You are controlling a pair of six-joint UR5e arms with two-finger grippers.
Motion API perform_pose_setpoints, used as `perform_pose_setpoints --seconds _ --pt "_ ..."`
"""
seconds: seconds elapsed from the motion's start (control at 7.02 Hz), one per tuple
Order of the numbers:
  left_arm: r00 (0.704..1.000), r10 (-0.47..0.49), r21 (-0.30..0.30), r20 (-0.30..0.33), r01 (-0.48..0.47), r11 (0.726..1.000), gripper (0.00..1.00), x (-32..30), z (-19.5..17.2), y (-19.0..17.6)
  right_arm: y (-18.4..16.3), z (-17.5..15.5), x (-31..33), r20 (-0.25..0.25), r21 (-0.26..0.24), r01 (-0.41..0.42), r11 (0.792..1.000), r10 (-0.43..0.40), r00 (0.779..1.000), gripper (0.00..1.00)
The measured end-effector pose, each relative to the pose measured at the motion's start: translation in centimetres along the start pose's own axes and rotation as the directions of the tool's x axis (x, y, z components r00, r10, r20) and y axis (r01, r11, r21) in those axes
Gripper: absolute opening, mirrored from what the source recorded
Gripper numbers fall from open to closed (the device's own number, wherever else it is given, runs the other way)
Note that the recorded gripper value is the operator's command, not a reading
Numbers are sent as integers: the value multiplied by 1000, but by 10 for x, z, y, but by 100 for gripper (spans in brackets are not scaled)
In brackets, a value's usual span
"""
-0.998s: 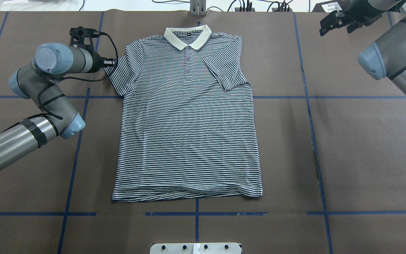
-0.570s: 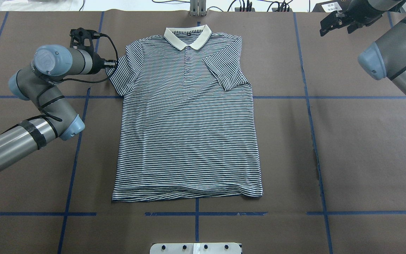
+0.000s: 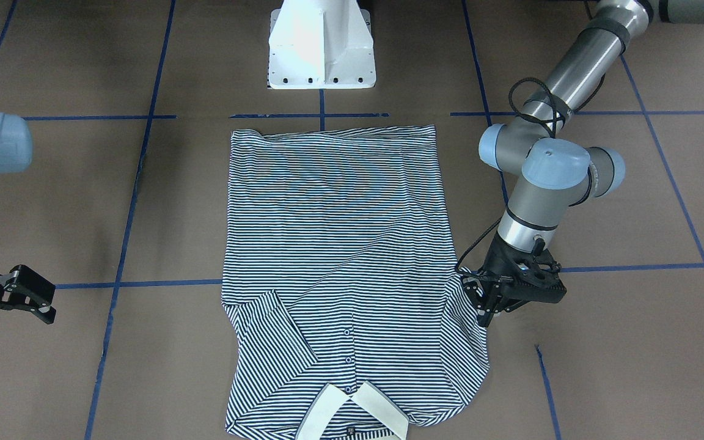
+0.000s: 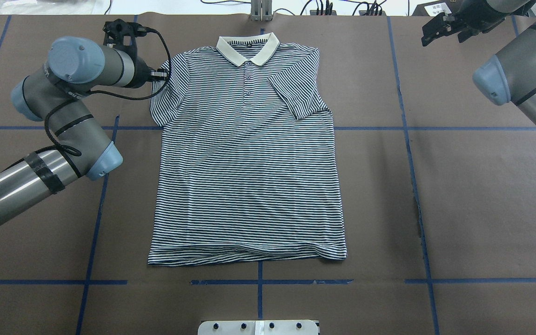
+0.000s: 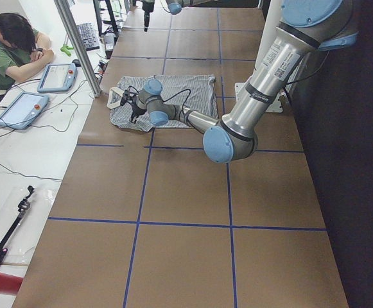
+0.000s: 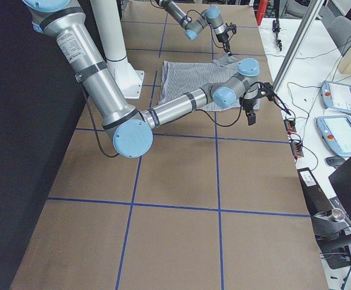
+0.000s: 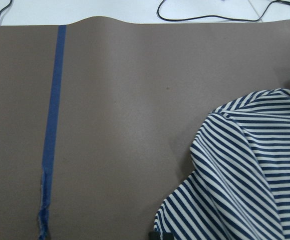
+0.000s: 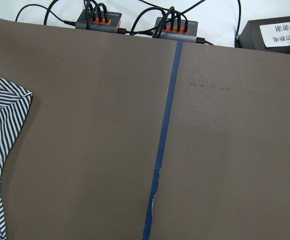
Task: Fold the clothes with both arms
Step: 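Move the left gripper to the short sleeve nearest it, then fold the sleeve inward over the shirt with the left gripper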
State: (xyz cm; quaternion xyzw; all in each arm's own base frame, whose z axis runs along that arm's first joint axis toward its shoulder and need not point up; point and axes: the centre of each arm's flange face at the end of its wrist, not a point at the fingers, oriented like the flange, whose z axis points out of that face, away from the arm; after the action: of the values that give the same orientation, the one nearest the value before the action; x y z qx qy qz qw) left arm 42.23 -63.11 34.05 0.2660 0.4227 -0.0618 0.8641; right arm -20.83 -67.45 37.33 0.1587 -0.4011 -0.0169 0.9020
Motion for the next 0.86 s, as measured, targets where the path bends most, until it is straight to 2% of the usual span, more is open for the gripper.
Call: perform_pose_setpoints --seconds 0.14,0.29,0.43,0.57,0.71,0.86 --pt "999 -27 -25 27 28 999 0 29 -17 -10 0 0 0 0 1 -2 1000 2 1000 100" --pt "996 -69 -50 52 72 996 0 64 -19 -16 0 0 0 0 0 -4 1000 4 1000 100" --pt "992 -104 -68 75 109 992 0 102 -6 -18 1 0 0 0 0 -4 1000 4 1000 100" --pt "986 -131 -70 104 139 988 29 135 13 -15 1 1 0 0 -1 -4 1000 4 1000 100" --pt "982 -142 -70 125 151 986 99 153 27 -11 2 2 -1 0 -3 -5 1000 5 1000 100" --pt "984 -119 -76 135 130 989 100 159 35 -8 2 2 -1 1 -3 -5 1000 5 1000 100"
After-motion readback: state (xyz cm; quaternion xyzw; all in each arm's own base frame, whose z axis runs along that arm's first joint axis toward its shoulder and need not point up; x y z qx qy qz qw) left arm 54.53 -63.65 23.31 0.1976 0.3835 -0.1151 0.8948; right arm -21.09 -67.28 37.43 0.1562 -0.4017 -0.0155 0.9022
